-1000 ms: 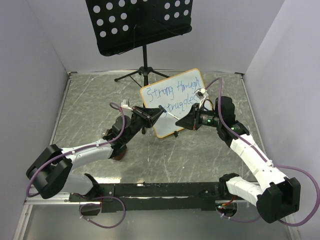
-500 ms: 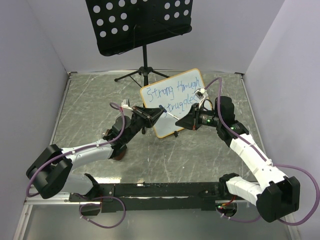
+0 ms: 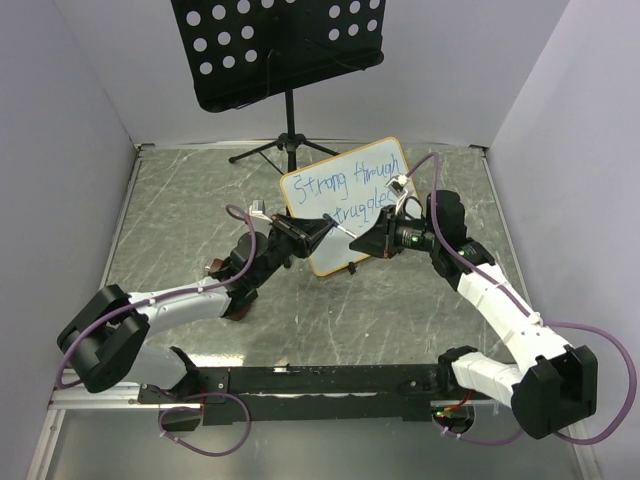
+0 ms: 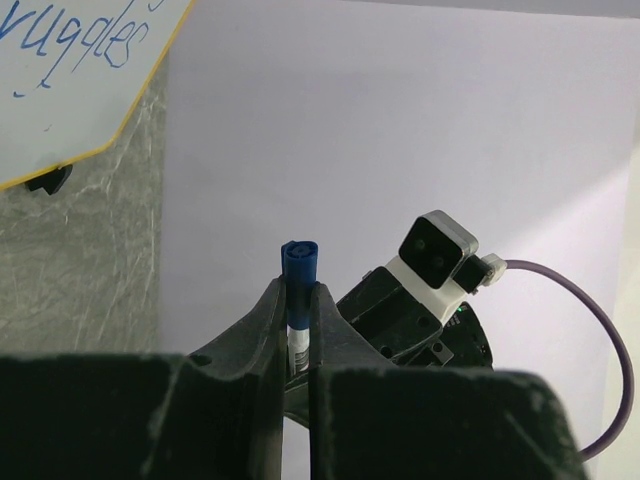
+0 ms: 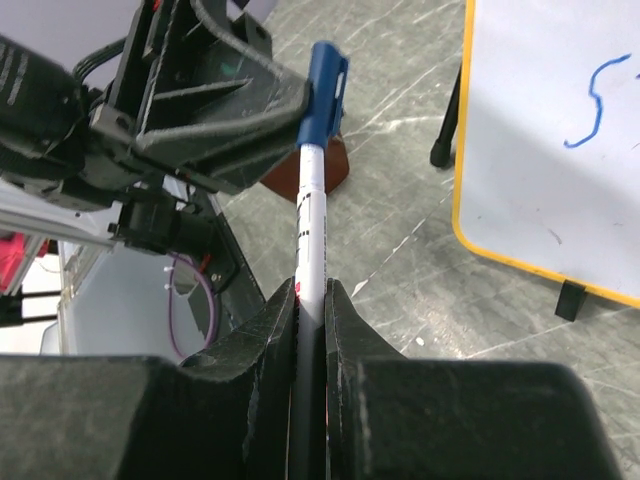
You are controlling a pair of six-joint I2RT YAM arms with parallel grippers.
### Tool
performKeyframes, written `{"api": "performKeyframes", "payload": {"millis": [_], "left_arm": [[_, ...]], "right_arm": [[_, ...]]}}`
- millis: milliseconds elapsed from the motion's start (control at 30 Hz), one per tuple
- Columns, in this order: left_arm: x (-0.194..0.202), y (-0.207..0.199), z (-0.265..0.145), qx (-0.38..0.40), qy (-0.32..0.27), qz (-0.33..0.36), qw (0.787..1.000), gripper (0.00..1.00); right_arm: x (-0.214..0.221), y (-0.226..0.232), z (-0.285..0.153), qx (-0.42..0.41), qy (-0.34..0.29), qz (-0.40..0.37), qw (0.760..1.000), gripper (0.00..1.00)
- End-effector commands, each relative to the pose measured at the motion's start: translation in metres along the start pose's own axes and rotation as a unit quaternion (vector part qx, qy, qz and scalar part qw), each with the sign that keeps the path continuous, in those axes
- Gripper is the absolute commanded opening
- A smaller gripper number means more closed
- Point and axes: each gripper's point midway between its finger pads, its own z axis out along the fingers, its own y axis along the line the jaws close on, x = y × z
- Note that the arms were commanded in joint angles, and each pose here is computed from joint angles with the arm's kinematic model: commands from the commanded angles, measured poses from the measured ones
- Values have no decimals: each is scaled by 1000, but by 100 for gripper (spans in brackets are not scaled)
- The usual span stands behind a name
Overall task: Write a sentence on the whiteboard
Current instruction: Insert the whiteboard marker without the cap into the pen cap.
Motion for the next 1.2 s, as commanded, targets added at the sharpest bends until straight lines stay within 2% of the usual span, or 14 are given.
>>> {"api": "performKeyframes", "payload": {"millis": [0, 200, 500, 867, 933, 967, 1033, 1067, 1133, 1167], "left_arm": [[17, -28, 7, 27, 17, -5, 999, 2], [47, -23, 17, 0, 40, -29, 999, 1], [103, -43, 38, -30, 94, -18, 995, 1], [118, -36, 24, -67, 106, -22, 992, 1], [115, -36, 18, -66, 105, -19, 992, 9], [114, -36, 15, -65, 106, -17, 992, 22], [112, -42, 8, -64, 107, -4, 992, 36], [112, -44, 5, -62, 110, 4, 992, 48], [106, -52, -6, -59, 107, 34, 992, 60], [103, -53, -10, -59, 104, 47, 992, 69]], "right_arm": [[-24, 4, 3, 15, -27, -17, 999, 0], [-25, 3, 14, 25, -20, -15, 999, 0], [-16, 10, 27, 7, 13, -4, 1000, 0], [-19, 1, 7, 12, -21, -7, 1000, 0], [-20, 1, 4, 9, -26, -12, 1000, 0], [-20, 4, 2, 3, -27, -15, 1000, 0], [-18, 4, 0, -1, -29, -16, 999, 0], [-18, 4, -2, -4, -32, -19, 999, 0], [-16, 6, -5, -10, -28, -27, 999, 0], [-14, 9, -6, -17, -25, -44, 999, 0]]}}
